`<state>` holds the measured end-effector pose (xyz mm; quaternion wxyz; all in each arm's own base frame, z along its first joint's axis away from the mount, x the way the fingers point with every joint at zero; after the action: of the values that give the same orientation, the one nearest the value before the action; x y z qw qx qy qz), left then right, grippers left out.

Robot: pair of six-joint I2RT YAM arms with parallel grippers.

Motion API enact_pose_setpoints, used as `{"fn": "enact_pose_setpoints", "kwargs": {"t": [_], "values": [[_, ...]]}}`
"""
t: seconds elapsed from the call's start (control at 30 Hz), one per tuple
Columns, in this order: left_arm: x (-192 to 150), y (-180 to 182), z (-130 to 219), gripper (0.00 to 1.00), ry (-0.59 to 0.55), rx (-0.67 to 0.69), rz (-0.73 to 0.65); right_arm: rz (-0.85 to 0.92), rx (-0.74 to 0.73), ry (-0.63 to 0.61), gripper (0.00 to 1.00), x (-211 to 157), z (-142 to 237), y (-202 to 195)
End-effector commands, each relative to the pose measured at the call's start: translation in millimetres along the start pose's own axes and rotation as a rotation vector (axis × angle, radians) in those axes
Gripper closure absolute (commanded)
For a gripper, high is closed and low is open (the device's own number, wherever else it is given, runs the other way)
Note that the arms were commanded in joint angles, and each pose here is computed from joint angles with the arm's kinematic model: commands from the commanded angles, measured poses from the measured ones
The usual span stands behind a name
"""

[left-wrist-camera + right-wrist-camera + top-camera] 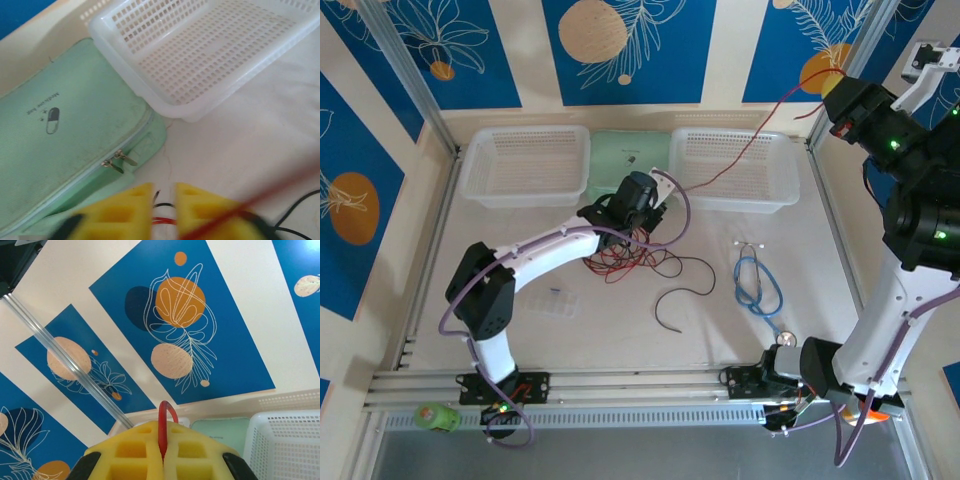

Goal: Untangle the cables

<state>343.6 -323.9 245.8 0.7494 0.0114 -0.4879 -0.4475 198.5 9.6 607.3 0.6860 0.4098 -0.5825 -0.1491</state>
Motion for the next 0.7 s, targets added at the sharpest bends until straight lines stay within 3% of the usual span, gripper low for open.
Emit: {"fn": "enact_pose_setpoints", "kwargs": {"t": [0.0,0.23,0.47,0.67], "values": [[14.9,16.4,12.9,1.00,-0.010,0.058,-0.002,0.031,-0.019,-0.017,1.00,-5.1,10.1,0.4],[54.6,43.2,72.4,1.00,-0.073,0.013,0.055,-0.026,-0.070,0.107,1.00,-41.0,-13.3,-52.2],[84.6,54.3,117.7,1.00,-0.151,-0.099,0.188,0.042,-0.135,0.331,1.00,-138.0,-61.6,-108.8],[99.1,59.7,143.2,1.00,-0.195,-0.162,0.289,0.156,0.022,0.497,1.00,-224.6,-94.0,-124.8]]}}
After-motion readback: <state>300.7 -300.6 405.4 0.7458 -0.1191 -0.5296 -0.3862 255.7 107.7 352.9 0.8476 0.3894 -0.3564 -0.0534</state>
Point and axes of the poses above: each hand's point on the last joint's axis, 136 mm out from that joint toward the fingers, its own z axis back along the fingers, its own y axis along the line the jaws close on, x = y × z, the point moved 7 cm from there along z, back along the fingers, and after that the axes turned 15 degrees about -z, right-handed, at the moved point
